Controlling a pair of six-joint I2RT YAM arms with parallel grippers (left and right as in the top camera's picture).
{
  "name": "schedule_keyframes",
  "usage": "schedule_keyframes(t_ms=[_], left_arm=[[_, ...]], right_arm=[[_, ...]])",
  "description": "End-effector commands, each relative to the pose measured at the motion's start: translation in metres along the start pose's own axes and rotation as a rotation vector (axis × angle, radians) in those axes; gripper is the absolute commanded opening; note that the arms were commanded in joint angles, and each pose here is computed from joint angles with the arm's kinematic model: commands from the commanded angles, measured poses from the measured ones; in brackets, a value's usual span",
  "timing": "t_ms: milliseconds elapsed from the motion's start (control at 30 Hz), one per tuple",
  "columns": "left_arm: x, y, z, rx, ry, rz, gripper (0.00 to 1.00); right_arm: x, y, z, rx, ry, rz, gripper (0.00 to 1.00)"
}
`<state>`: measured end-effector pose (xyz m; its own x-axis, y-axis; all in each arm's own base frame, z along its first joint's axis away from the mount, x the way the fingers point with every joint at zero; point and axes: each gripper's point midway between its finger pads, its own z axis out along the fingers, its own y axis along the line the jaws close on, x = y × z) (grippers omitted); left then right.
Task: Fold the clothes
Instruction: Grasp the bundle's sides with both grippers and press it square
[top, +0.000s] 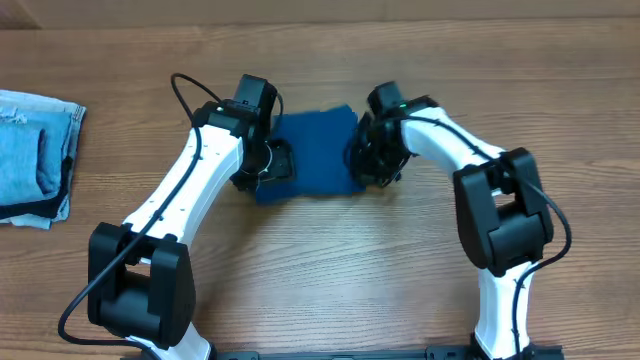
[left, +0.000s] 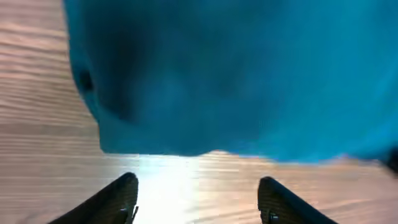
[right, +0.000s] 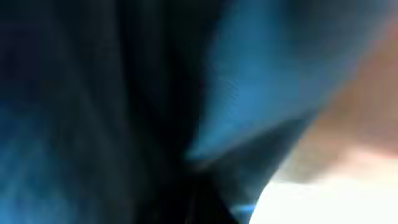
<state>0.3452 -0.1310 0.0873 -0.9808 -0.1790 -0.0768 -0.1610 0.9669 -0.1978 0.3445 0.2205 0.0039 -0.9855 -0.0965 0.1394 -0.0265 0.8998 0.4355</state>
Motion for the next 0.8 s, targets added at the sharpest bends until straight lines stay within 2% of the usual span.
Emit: schedule_keyframes(t_ms=[0,67,167,233,300,400,567,667,733,767], left_arm=[[-0.007,0.024,0.001,-0.114,-0.043,0.045,0.64],[-0.006,0.026,0.004,-0.123,-0.039,0.044,0.64],[0.010,0.018,0.010,-0.065,0.036,0.015,0.55],[0.017,0.010,0.013,-0.017,0.066,0.005,0.51],[0.013,0.009,0.017,-0.022,0.041,-0.004,0.48],[0.003,0.013,0.028,-0.032,-0.021,-0.014,0.44],[-0.003,0.014,0.051,-0.001,-0.085,-0.014,0.44],[0.001,0.018,0.060,-0.004,-0.087,-0.014,0.45],[0.003,0.020,0.061,-0.008,-0.081,-0.011,0.46],[0.003,0.020,0.061,-0.008,-0.081,-0.011,0.49]], right_arm=[[0.015,0.016,-0.017,0.019,0.005,-0.005,0.04],[0.018,0.017,-0.041,0.068,-0.046,-0.020,0.04],[0.011,0.012,-0.097,0.201,-0.238,-0.042,0.04],[0.009,0.024,-0.129,0.196,-0.345,-0.093,0.04],[0.009,0.040,-0.139,0.132,-0.377,-0.129,0.04],[0.008,0.062,-0.131,0.004,-0.351,-0.169,0.04],[-0.004,0.075,-0.094,-0.115,-0.309,-0.204,0.04],[-0.013,0.057,-0.067,-0.069,-0.275,-0.172,0.04],[-0.020,0.026,-0.050,0.042,-0.258,-0.109,0.04],[-0.022,0.011,-0.045,0.087,-0.248,-0.079,0.04]])
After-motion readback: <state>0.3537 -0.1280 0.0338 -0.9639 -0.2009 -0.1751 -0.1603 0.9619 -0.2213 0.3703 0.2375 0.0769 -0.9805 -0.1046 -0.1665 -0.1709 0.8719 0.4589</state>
